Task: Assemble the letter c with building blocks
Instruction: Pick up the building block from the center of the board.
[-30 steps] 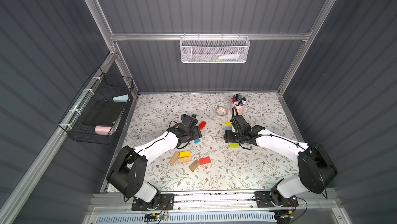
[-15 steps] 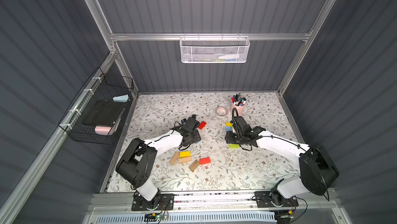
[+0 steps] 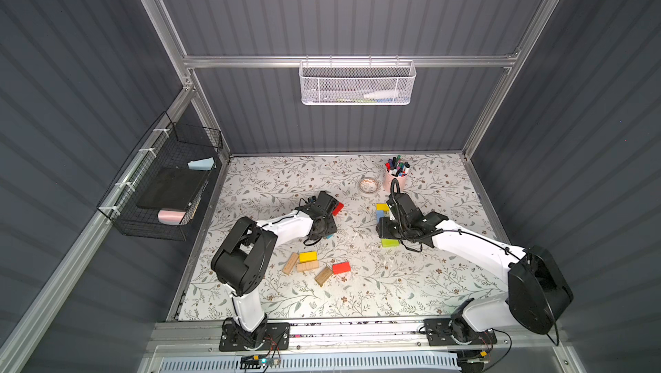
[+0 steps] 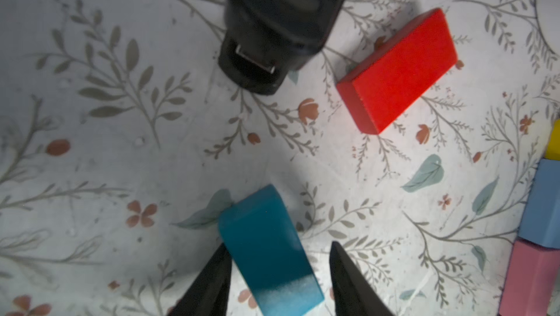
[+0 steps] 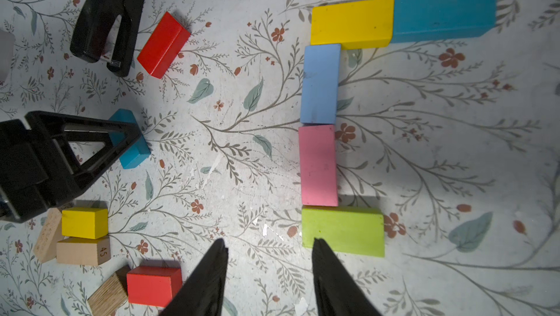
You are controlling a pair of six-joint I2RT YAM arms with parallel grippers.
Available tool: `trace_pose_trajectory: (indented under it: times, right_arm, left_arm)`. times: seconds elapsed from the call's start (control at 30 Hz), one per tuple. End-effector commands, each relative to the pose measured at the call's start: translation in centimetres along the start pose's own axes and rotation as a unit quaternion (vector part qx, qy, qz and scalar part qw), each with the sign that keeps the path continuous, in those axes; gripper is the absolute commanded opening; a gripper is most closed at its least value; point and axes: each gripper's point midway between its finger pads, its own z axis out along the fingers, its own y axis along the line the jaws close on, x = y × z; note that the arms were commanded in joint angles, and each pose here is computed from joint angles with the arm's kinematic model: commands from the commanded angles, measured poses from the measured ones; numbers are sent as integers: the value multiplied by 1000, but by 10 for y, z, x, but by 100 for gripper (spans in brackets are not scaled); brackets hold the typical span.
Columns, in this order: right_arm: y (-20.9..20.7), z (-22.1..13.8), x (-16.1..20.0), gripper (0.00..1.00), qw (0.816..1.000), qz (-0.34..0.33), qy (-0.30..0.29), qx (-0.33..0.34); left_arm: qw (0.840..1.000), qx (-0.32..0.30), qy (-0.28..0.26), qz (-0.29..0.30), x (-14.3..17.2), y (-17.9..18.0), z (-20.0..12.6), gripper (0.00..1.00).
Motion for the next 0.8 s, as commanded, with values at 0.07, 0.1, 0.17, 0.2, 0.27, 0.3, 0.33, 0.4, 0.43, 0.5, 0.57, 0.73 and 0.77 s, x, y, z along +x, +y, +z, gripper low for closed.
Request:
trace_pose_trajectory:
  times: [0.07, 0.1, 0.17, 0.2, 0.27, 0.3, 0.33, 0.4, 0.43, 0.5, 0.57, 0.73, 0.77]
  right_arm:
    - [0, -1, 5, 48, 1000, 6, 4, -3]
    - [0, -1, 6, 47, 1000, 7, 4, -4]
    - [0, -2, 7, 47, 1000, 8, 5, -5]
    - [0, -3, 7, 47, 1000, 9, 4, -6]
    - [0, -5, 7, 46, 1000, 8, 3, -7]
    - [0, -6, 8, 46, 1000, 6, 3, -8]
    - [0, -7, 8, 46, 1000, 5, 3, -9]
    - [-1, -8, 9, 46, 1000, 4, 3, -10]
    - [0, -8, 10, 46, 1000, 4, 3, -11]
    - [0, -8, 12, 46, 1000, 2, 6, -15]
    - [5, -7, 15, 47, 999, -1, 11, -30]
    - [23, -9, 23, 52, 994, 17, 27, -103]
    - [27, -11, 25, 54, 992, 24, 34, -122]
  left_arm:
    - [999, -20, 18, 34, 1, 1, 8, 47]
    - [998, -30, 20, 42, 0, 3, 8, 45]
    - [997, -49, 19, 59, -2, 8, 10, 43]
    - [996, -55, 22, 65, -1, 10, 10, 42]
    - [995, -64, 24, 76, 1, 12, 9, 41]
    - [994, -69, 25, 83, 2, 14, 10, 41]
    - [993, -75, 25, 89, 3, 16, 9, 40]
    - [990, -87, 24, 106, 5, 18, 10, 38]
    - [989, -89, 24, 112, 6, 18, 11, 38]
    - [987, -90, 26, 128, 8, 18, 15, 34]
    - [985, -87, 28, 146, 9, 14, 17, 29]
    - [979, -47, 15, 197, 4, -10, 7, 21]
    - [977, -35, 11, 209, 3, -16, 2, 21]
